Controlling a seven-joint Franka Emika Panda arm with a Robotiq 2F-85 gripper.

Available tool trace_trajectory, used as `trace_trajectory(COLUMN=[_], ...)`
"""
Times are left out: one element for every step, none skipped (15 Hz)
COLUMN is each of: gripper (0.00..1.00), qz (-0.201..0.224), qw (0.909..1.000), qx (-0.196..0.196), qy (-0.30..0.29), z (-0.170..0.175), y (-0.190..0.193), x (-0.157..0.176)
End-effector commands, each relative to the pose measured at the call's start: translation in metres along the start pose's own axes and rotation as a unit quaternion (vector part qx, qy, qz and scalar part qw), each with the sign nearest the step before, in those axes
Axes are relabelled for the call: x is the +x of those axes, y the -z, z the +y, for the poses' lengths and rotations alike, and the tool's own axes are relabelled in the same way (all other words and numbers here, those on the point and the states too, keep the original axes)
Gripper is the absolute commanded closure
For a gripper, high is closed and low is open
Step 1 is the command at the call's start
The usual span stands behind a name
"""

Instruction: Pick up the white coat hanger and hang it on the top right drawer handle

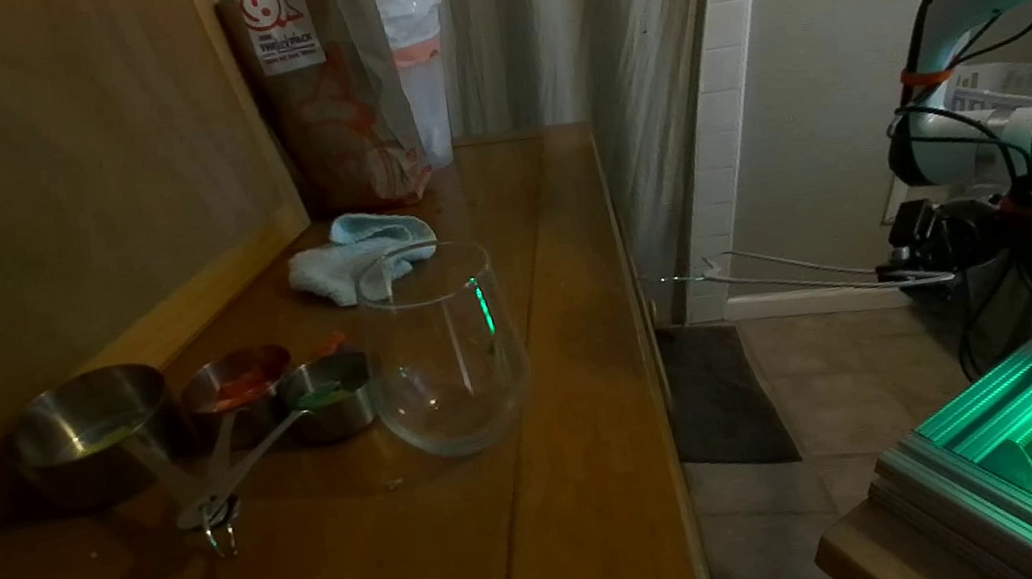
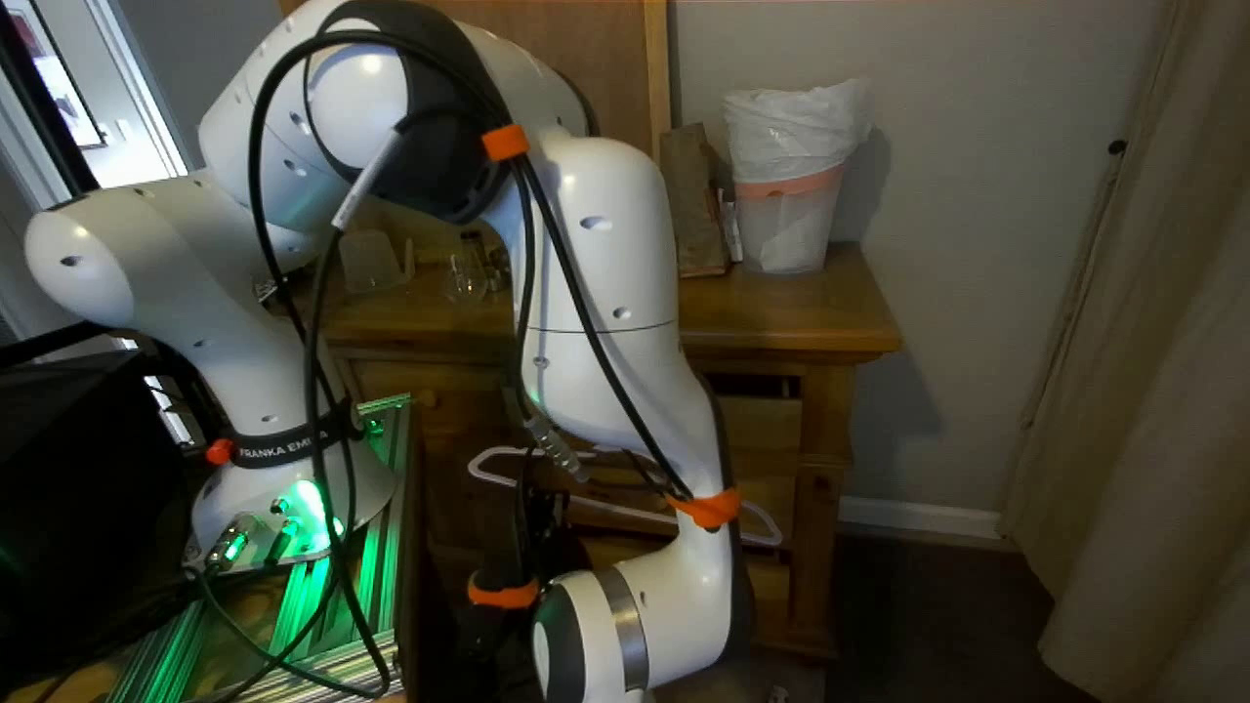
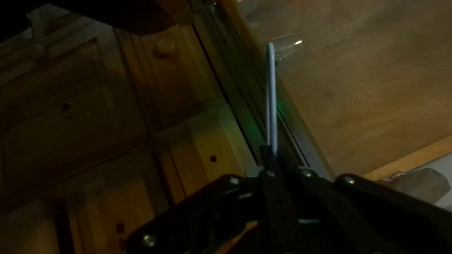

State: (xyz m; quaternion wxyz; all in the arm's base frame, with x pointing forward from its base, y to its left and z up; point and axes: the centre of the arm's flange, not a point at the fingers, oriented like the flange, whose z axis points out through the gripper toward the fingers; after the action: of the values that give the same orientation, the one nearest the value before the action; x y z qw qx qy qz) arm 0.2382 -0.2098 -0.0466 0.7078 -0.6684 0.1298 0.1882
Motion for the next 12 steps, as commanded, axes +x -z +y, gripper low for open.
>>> trace_trajectory(gripper=[0.99, 0.99, 0.99, 0.99, 0.99, 0.99, 0.99, 0.99, 0.99, 0.99, 0.99, 0.99], qz=[0.050, 0.062, 0.076, 0.083, 0.090, 0.096, 0.101, 0.107, 0.109, 0.105, 0.100, 0.097], qw=[0.9977, 0.9966, 0.9953, 0.9940, 0.9929, 0.9916, 0.9910, 0.9902, 0.9902, 0.9917, 0.9926, 0.9933], qx=[0.029, 0.034, 0.037, 0.045, 0.051, 0.059, 0.061, 0.065, 0.068, 0.054, 0.043, 0.031], qy=[-0.037, -0.043, -0.048, -0.054, -0.058, -0.062, -0.064, -0.062, -0.055, -0.050, -0.053, -0.054], z=[-0.003, -0.003, -0.003, -0.003, -0.002, -0.003, -0.003, -0.004, -0.006, -0.008, -0.008, -0.010], y=[0.004, 0.003, 0.001, -0.001, -0.004, -0.006, -0.008, -0.008, -0.009, -0.007, -0.006, -0.007], x=[0.002, 0.003, 0.004, 0.005, 0.007, 0.008, 0.009, 0.009, 0.008, 0.005, 0.002, -0.001])
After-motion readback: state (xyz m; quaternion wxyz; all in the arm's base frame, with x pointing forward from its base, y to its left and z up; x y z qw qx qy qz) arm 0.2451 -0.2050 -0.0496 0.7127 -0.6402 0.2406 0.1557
